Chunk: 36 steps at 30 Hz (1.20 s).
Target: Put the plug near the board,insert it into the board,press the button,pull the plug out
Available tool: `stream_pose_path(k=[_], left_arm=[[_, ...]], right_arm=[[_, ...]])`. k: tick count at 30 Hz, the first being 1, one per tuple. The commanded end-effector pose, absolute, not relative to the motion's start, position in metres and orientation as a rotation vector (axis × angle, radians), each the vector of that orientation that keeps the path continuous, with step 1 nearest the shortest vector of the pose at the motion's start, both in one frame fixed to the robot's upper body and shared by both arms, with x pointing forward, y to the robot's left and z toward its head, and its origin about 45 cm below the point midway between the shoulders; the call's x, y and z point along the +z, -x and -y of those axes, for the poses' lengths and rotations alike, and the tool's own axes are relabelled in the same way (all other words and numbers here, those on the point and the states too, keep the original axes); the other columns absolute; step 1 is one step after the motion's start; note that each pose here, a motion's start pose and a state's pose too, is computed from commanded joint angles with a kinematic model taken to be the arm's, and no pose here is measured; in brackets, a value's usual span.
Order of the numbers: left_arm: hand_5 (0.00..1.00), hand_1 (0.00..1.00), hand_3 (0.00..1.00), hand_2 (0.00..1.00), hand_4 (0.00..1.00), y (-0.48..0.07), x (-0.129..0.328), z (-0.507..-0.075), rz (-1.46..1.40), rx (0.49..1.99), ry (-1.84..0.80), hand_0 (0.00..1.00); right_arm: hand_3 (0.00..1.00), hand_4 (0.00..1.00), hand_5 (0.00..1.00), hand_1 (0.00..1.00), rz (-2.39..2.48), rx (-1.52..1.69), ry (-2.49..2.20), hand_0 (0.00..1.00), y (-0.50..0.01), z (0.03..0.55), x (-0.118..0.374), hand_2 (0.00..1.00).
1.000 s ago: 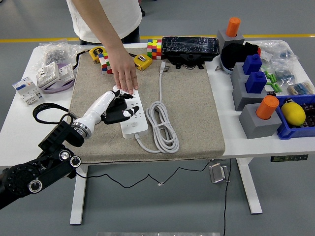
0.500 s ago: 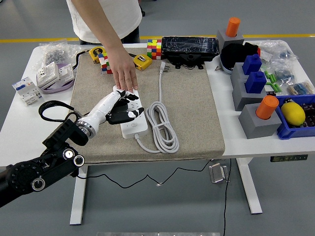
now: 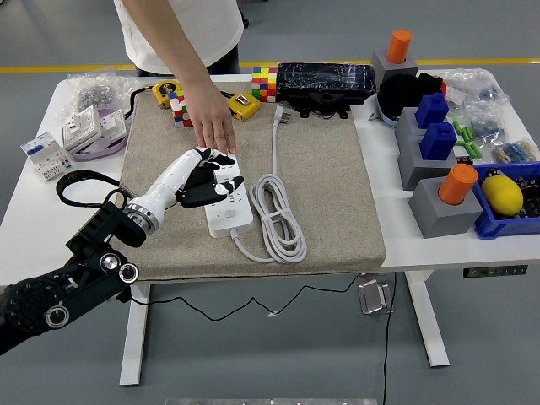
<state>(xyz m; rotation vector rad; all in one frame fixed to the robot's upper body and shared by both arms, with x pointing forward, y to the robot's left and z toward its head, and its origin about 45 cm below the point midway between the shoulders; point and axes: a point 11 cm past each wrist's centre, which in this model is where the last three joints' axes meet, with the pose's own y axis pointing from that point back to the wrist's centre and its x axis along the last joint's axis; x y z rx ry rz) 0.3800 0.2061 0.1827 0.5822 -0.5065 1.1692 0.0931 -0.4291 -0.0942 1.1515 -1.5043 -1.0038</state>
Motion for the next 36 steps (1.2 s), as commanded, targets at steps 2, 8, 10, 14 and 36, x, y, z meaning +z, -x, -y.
stream_pose_path(k=[2,8,10,14,36], left_arm=[[0.526,0.667,0.658,0.698,0.743,-0.376,0.191,-0.207,0.509,1.173,-0.565,0.613],[0.368,0.262,0.624,0.379,0.755,-0.365,0.203,-0.198,0.501,1.103,-0.6,0.258],[0.368,0.262,0.624,0.379,0.755,-0.361,0.203,-0.194,0.493,1.058,-0.636,0.258],[0.087,0.107,0.707,0.233,0.585,-0.357,0.196,-0.188,0.478,0.992,-0.69,0.163],[0.002,0.046,0.765,0.148,0.491,-0.352,0.154,-0.195,0.377,0.888,-0.926,0.101]], right_arm=[[0.574,0.915,0.445,0.675,1.503,-1.002,-1.151,0.609,-0.093,0.43,-0.094,0.688],[0.573,0.915,0.444,0.675,1.5,-0.999,-1.144,0.609,-0.092,0.432,-0.094,0.687],[0.573,0.915,0.444,0.675,1.5,-0.996,-1.147,0.609,-0.093,0.432,-0.093,0.687],[0.573,0.914,0.444,0.675,1.499,-0.991,-1.154,0.61,-0.095,0.431,-0.093,0.687],[0.573,0.914,0.444,0.675,1.505,-1.005,-1.146,0.609,-0.091,0.431,-0.094,0.688]])
